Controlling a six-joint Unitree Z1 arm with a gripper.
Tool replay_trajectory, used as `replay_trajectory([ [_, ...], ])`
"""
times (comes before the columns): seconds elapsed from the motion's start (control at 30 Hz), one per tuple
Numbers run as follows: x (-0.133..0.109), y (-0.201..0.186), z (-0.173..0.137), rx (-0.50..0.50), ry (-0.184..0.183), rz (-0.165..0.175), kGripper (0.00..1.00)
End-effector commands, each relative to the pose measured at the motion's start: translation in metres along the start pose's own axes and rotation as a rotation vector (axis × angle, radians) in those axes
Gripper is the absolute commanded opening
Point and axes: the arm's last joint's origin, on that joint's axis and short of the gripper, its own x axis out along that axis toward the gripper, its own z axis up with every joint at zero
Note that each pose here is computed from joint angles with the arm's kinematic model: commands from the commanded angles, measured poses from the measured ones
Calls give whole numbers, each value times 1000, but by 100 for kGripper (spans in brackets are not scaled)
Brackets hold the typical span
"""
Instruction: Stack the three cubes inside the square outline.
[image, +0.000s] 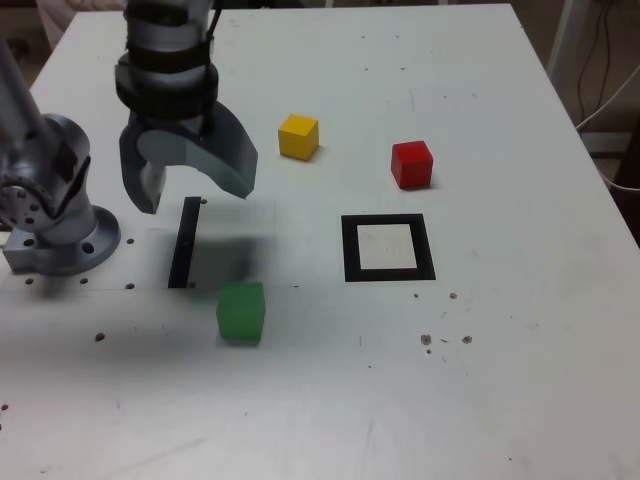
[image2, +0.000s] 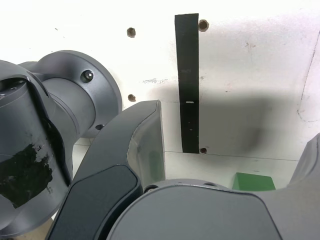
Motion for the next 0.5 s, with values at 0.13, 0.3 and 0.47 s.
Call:
replay_trajectory([
  [0.13, 0, 0, -3, -1, -21, 8, 99],
  [0.3, -1, 1, -3, -1, -32, 26, 99],
  [0.47, -13, -1, 2, -1, -68, -22, 99],
])
